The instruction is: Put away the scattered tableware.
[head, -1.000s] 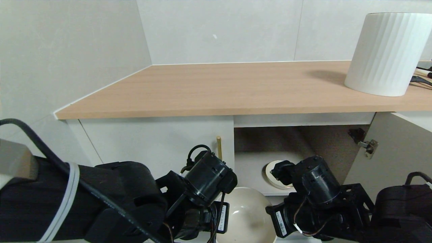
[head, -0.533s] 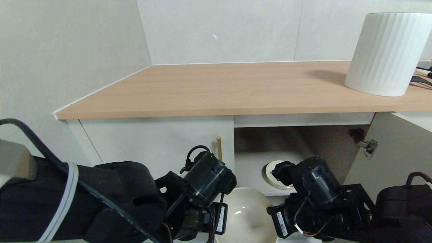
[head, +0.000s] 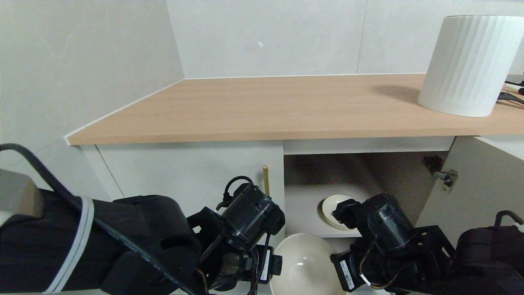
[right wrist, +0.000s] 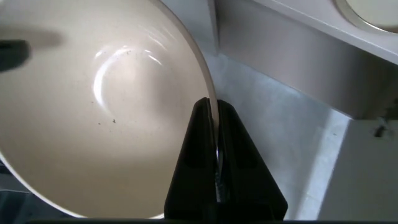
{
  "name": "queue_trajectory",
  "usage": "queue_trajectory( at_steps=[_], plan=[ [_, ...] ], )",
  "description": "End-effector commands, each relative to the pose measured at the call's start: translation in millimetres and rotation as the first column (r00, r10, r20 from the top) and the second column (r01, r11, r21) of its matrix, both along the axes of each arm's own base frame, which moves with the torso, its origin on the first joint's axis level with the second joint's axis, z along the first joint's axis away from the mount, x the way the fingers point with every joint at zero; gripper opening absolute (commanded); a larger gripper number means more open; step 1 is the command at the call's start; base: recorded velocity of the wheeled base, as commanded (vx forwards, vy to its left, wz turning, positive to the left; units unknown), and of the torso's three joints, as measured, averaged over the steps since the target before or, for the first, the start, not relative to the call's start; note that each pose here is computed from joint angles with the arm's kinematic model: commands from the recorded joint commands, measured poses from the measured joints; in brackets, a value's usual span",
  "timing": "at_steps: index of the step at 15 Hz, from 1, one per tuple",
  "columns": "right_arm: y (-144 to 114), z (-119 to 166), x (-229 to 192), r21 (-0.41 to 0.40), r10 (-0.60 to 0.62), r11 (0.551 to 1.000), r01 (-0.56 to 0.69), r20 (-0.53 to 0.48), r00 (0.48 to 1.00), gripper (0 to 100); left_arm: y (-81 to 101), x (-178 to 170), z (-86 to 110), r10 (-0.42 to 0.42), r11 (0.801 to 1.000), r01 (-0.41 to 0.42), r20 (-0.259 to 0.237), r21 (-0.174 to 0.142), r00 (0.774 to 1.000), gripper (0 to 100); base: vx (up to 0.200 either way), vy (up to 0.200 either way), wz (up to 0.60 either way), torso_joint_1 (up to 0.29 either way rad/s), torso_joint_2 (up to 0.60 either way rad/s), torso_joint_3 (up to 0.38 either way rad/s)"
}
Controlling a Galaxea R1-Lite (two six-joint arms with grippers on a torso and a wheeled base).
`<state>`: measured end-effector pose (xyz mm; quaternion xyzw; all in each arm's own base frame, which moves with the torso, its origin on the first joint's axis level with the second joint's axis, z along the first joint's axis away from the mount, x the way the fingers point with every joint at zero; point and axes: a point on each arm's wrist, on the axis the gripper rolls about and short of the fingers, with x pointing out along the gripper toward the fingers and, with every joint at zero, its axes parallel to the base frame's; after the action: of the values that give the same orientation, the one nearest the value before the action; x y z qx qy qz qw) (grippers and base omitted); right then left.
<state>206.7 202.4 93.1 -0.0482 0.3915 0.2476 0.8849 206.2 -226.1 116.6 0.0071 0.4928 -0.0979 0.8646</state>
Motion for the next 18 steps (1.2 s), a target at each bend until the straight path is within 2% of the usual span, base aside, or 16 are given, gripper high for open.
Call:
queue_trajectory(
  at_steps=[1,5,9,11,13,15,18],
  plan=[
    [-0.9,-8.5,3.3,-0.045,-0.018,0.999,0.018,-0.002,1.000,0,0.3,-0.4,0.0,-0.002,1.000,0.002,0.000,-0.001,1.000,100,0.000,0.000,0.00,0.000,0.00,0.000],
    [-8.7,-32.9,20.9,-0.166,-0.107,0.980,0.106,0.001,0.994,0,0.3,-0.4,0.0,-0.002,1.000,0.002,0.000,-0.001,1.000,100,0.000,0.000,0.00,0.000,0.00,0.000],
    [-25.2,-52.5,50.9,-0.262,-0.262,0.928,0.264,0.042,0.964,0,0.4,-0.5,0.0,-0.001,1.000,0.001,0.000,0.001,1.000,100,0.000,0.000,0.00,0.000,0.00,0.000],
    [-26.7,-48.6,62.5,-0.234,-0.303,0.922,0.308,0.061,0.951,0,0.3,-0.4,0.0,0.000,1.000,0.000,0.001,-0.001,1.000,100,0.000,0.000,0.00,0.000,0.00,0.000],
    [-29.9,-39.8,79.4,-0.137,-0.403,0.902,0.409,0.068,0.913,0,0.3,-0.4,0.0,0.001,1.000,-0.001,0.000,-0.002,1.000,100,0.000,0.000,0.00,0.000,0.00,0.000],
    [-33.7,-29.1,97.2,-0.033,-0.494,0.867,0.497,0.064,0.867,0,0.6,-0.1,0.0,0.003,1.000,-0.003,0.000,-0.002,1.000,100,0.000,0.000,0.00,0.000,0.00,0.000],
    [-39.6,-23.9,116.8,0.067,-0.595,0.803,0.592,0.043,0.803,0,0.6,-0.1,0.0,0.004,1.000,-0.004,0.000,-0.003,1.000,100,0.000,0.000,0.00,0.000,0.00,0.000]
  ],
)
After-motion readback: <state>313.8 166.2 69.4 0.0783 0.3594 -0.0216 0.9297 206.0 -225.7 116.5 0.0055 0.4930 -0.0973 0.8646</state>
